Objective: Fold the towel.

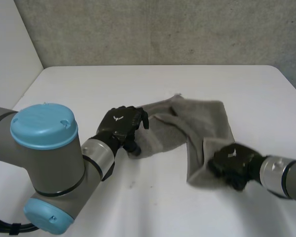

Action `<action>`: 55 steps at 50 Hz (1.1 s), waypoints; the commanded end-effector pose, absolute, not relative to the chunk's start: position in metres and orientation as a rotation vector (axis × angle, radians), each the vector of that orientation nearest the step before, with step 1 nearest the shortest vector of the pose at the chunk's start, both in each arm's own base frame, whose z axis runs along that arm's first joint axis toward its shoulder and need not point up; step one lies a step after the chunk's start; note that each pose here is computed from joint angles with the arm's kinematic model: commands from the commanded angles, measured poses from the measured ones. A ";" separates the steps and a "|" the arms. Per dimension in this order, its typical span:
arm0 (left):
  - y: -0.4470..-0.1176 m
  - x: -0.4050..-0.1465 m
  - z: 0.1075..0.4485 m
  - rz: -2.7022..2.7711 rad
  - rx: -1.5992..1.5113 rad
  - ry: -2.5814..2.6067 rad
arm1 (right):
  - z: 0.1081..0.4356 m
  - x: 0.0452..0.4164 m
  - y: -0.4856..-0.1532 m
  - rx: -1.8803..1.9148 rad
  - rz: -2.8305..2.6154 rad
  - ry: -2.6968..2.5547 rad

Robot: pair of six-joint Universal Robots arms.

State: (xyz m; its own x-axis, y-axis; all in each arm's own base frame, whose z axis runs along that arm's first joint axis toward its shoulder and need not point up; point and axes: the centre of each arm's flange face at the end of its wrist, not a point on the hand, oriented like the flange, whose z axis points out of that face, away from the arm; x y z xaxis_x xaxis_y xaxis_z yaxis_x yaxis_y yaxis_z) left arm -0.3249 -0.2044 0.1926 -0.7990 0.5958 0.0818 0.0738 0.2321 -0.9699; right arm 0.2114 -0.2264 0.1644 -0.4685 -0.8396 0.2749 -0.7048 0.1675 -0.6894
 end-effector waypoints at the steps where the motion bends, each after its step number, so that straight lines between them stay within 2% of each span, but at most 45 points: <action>1: -0.204 -0.323 0.195 1.606 -0.608 -2.065 | 0.172 0.201 -0.214 -1.584 -1.115 2.288; 11: -0.210 -0.329 0.200 1.638 -0.597 -2.024 | 0.198 0.189 -0.229 -1.522 -1.318 2.314; 16: -0.216 -0.334 0.203 1.682 -0.584 -1.973 | 0.222 0.191 -0.240 -1.443 -1.584 2.249; 26: -0.238 -0.347 0.199 1.718 -0.588 -1.944 | 0.234 0.203 -0.247 -1.315 -1.690 2.138; 30: -0.250 -0.346 0.194 1.712 -0.579 -1.982 | 0.229 0.215 -0.243 -1.371 -1.659 2.069; 34: -0.264 -0.345 0.188 1.694 -0.574 -2.028 | 0.203 0.241 -0.242 -1.515 -1.561 1.998; 45: -0.287 -0.355 0.170 1.570 -0.631 -2.066 | 0.158 0.261 -0.251 -1.766 -1.495 1.951; 51: -0.290 -0.357 0.167 1.534 -0.655 -2.038 | 0.154 0.261 -0.263 -1.781 -1.579 2.009; 55: -0.290 -0.358 0.168 1.538 -0.660 -2.032 | 0.168 0.260 -0.270 -1.776 -1.664 2.023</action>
State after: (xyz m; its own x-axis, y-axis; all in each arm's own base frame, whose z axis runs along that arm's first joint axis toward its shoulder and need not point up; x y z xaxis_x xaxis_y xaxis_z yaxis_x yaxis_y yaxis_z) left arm -0.3570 -0.2898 0.1674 -0.7632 0.6381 0.1019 0.0796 0.2493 -0.9651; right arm 0.2614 -0.2609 0.1543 -0.3342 -0.7630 0.5533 -0.7200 -0.1721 -0.6723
